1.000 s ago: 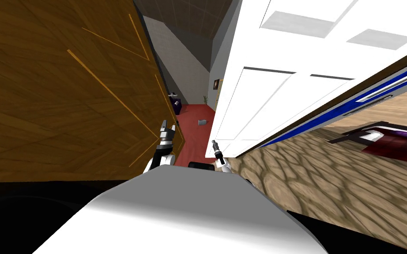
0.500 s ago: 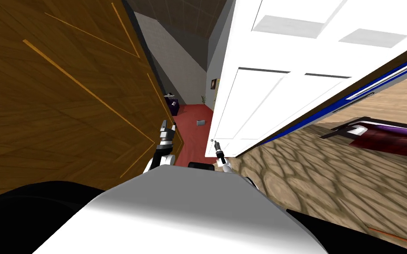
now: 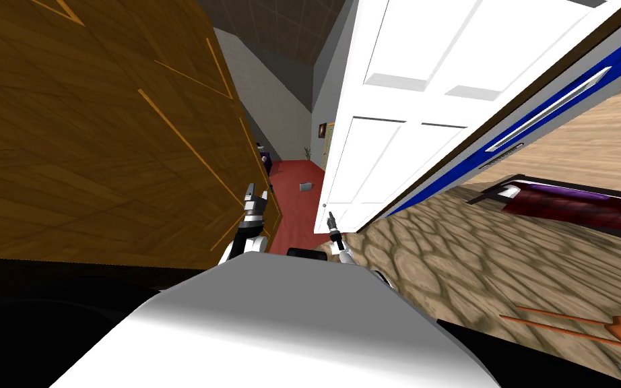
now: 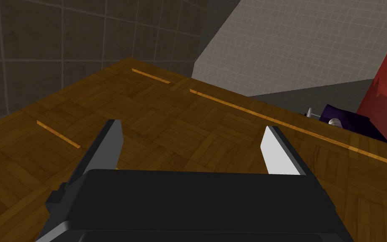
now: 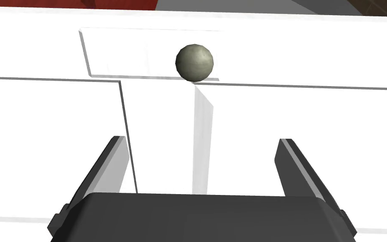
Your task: Push the door open
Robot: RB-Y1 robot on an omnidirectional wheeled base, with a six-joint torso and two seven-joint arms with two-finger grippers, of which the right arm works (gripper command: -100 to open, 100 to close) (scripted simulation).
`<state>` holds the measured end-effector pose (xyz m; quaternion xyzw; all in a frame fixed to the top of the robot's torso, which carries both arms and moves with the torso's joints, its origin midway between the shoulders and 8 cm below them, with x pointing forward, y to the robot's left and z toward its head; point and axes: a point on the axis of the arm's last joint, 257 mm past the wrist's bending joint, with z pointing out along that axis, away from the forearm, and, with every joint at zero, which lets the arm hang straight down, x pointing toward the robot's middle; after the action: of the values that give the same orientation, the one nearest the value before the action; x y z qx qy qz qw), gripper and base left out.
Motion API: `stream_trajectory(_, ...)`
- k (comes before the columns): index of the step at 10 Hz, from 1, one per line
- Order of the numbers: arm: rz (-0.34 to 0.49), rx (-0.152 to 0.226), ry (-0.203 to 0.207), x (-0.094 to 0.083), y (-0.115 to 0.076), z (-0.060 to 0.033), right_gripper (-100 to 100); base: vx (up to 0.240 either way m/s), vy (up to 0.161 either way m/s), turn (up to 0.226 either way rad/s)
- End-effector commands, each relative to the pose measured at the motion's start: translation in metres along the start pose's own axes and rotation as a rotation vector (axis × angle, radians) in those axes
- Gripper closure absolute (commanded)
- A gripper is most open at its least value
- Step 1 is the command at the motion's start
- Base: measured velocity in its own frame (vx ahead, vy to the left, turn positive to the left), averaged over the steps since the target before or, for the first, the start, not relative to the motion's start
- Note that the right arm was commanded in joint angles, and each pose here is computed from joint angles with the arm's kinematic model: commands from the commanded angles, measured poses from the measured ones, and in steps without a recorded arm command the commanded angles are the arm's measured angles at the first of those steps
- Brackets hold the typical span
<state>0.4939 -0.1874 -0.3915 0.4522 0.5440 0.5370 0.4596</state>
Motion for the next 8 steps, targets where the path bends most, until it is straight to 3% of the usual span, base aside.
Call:
stream_trajectory(1,0.0,0.0,0.0,0.0,0.0,0.0,-100,-0.111,0.034,-0.016)
stream_trajectory(8,-0.015,-0.008,-0.019,-0.011,0.0,-0.0053,-100,0.172,0.03,0.023)
